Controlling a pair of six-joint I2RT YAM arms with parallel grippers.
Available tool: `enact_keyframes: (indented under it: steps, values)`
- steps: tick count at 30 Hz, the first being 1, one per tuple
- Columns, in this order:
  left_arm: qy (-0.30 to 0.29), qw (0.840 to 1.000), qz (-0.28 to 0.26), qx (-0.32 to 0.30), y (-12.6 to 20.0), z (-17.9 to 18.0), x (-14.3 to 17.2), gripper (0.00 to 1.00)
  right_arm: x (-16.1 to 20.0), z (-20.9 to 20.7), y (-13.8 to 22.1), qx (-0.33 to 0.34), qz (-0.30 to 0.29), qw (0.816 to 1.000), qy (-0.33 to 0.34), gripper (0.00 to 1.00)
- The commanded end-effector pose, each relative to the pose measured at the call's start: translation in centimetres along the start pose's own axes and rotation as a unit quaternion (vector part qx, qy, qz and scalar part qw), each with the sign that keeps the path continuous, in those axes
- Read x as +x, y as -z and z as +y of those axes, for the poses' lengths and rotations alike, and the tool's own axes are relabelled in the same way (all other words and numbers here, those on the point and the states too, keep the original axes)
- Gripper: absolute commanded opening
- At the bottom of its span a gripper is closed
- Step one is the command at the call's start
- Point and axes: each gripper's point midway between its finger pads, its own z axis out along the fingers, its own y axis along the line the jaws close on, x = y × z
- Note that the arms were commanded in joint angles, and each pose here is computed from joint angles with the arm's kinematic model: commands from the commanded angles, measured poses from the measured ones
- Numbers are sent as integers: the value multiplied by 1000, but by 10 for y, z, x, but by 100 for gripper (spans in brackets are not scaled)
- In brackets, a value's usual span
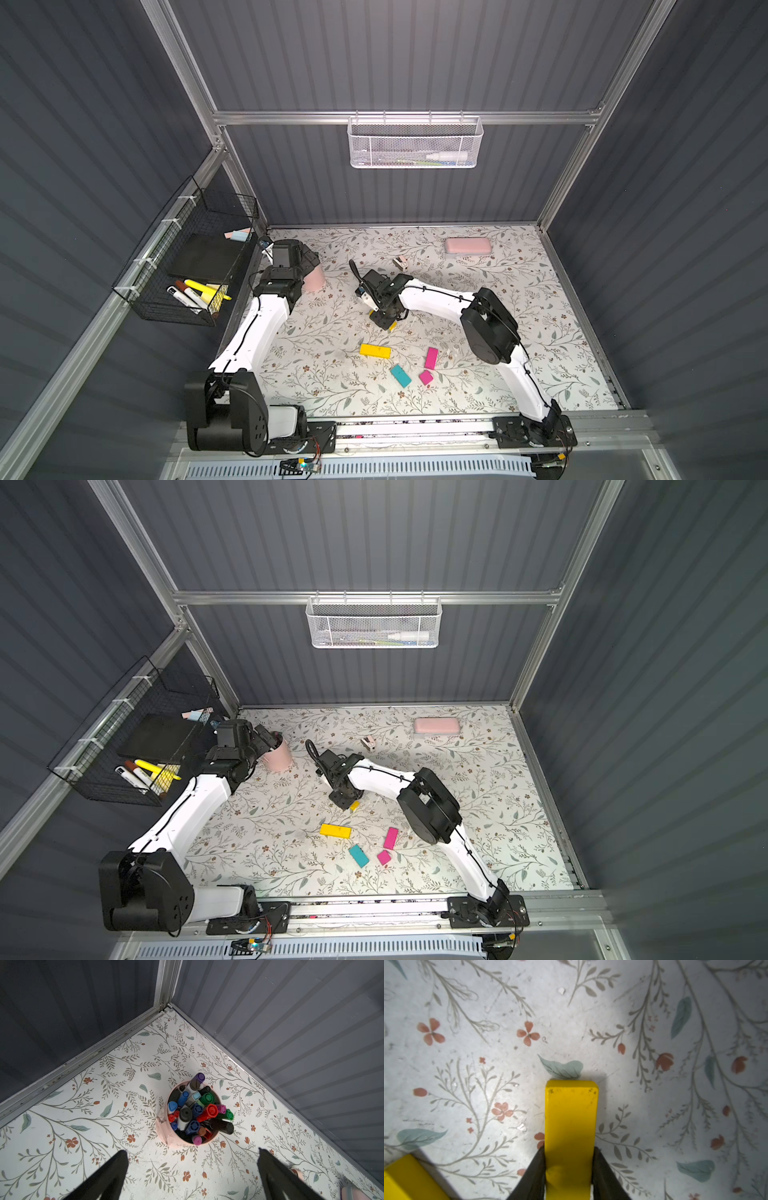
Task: Assemble the letter v with building blocks
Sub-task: Place the building block at the center of the board.
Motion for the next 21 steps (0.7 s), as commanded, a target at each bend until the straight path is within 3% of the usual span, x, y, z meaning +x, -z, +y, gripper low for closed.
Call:
enact_keyframes:
  steps: [1, 21]
  values:
    - [1, 1000, -7, -10, 6, 7, -3, 99, 12, 4, -2, 2, 27, 1000, 12, 32]
    - [2, 1000, -10, -7, 8, 7, -5, 100, 16, 11, 9, 7, 29, 999, 15, 29]
